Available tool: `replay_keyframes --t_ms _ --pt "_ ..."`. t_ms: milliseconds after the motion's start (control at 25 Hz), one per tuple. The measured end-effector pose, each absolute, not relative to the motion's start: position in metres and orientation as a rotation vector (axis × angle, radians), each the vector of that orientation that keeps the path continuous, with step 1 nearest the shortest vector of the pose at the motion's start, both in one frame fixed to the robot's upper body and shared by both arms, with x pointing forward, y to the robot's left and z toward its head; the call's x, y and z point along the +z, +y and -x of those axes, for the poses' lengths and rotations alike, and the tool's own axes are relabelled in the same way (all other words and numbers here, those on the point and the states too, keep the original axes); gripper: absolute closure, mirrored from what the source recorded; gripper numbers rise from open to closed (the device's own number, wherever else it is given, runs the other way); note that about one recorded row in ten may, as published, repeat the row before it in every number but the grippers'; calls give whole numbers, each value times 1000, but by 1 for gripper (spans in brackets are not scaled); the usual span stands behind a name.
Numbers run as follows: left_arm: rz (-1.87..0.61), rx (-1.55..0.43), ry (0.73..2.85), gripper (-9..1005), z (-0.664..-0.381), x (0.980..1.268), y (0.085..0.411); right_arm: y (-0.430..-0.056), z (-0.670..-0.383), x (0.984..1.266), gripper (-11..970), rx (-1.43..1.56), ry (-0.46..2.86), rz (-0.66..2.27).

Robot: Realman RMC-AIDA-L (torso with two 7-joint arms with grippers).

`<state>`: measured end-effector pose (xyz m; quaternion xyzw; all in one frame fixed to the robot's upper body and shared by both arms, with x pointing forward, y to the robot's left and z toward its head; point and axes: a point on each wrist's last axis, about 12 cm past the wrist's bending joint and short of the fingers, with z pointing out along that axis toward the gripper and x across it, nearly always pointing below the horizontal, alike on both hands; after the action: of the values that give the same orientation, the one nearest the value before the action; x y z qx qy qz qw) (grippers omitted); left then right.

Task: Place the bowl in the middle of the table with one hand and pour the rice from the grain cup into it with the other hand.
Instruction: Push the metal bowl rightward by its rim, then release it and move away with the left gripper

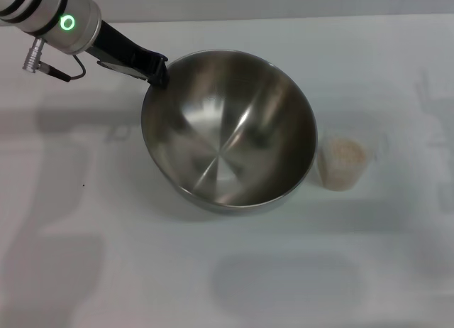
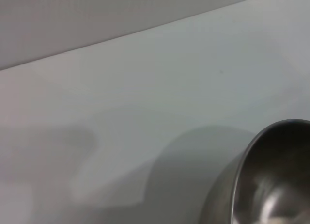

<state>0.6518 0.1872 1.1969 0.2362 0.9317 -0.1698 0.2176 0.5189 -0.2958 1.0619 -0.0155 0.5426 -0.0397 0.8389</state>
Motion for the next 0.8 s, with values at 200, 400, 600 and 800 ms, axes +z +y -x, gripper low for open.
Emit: replay_keyframes --t_ms 200,400,600,800 --pt "-658 -460 2579 903 -652 1196 187 -296 -518 1061 330 -84 1149 33" --pt "-647 -467 2578 897 -652 1197 189 -296 -517 1061 330 -84 1149 32" --pt "-647 -466 2580 892 -653 1198 190 -295 -517 1061 331 -82 1148 31" --pt "-638 -457 2563 791 -654 1200 192 -295 -517 1061 331 -80 1147 31"
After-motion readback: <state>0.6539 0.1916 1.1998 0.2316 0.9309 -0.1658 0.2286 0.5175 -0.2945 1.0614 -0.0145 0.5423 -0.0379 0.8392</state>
